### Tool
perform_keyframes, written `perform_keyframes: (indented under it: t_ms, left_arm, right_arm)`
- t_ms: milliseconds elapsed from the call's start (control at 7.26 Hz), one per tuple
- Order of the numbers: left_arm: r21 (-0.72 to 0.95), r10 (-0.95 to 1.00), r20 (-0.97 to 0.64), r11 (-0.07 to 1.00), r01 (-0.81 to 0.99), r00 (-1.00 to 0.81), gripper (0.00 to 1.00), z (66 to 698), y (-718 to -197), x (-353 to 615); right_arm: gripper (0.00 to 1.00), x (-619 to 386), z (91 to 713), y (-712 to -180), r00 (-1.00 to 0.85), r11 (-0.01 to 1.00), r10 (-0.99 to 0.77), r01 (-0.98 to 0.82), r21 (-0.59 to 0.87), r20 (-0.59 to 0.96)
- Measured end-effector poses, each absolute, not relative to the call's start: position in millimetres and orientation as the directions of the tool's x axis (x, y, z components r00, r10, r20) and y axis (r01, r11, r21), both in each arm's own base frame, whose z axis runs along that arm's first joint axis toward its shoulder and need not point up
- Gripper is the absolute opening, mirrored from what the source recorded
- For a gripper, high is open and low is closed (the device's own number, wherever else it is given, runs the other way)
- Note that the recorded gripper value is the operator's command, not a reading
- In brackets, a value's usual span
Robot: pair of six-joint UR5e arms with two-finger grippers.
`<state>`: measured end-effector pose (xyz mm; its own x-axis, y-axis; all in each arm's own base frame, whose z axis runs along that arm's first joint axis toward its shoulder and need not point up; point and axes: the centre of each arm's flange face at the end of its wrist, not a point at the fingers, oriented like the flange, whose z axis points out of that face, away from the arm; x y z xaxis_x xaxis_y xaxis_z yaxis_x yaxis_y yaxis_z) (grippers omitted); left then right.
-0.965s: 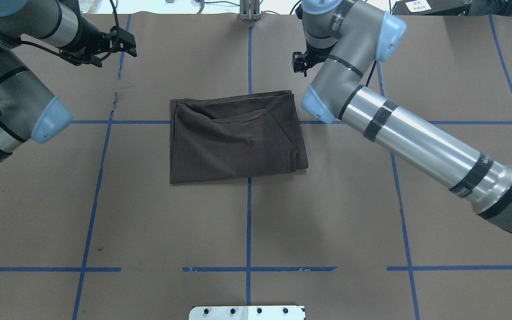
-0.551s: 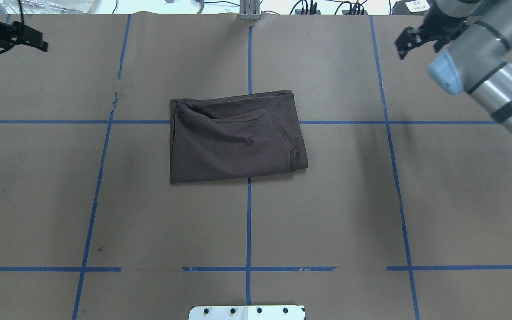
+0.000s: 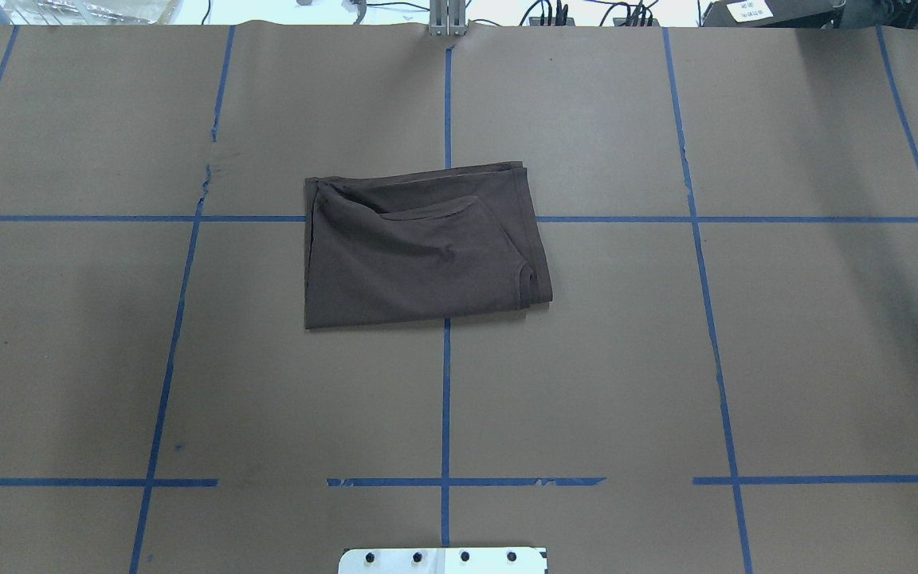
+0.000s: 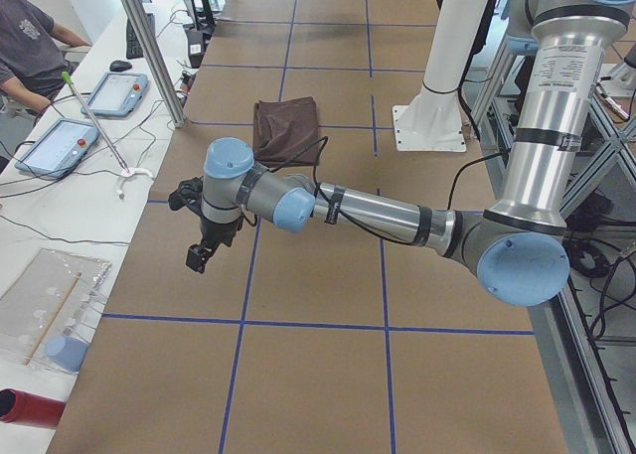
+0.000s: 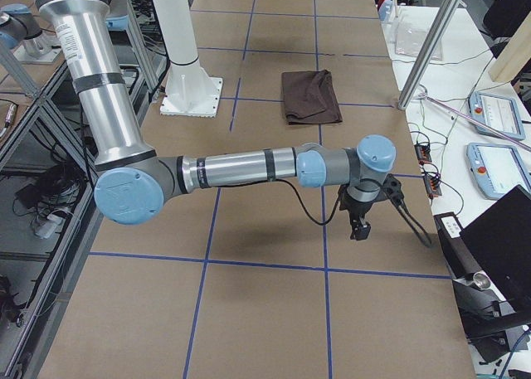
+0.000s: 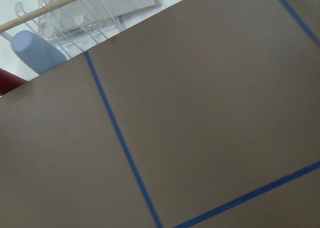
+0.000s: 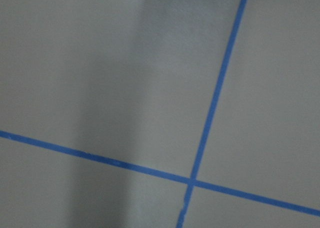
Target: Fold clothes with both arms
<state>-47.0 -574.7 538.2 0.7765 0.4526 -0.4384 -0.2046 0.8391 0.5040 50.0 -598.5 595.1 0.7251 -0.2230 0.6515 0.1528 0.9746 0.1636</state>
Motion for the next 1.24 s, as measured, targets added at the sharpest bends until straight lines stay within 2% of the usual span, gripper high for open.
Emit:
perform_keyframes:
  t_ms: [551, 1240]
  left_arm:
    - [0.436, 0.428, -0.432, 0.870, -0.232, 0.794, 1.00, 591.4, -541.7, -62.7]
    - [0.224, 0.306, -0.619, 0.952, -0.211, 0.723, 1.00, 624.4, -512.7, -54.0]
  right_arm:
    - [1.00, 75.6, 623.2, -545.1, 0.735, 0.979, -0.202, 0.154, 0.131, 0.648]
    - [1.00, 78.2, 635.3, -511.7, 0.672, 0.988, -0.155, 0.111, 0.109, 0.724]
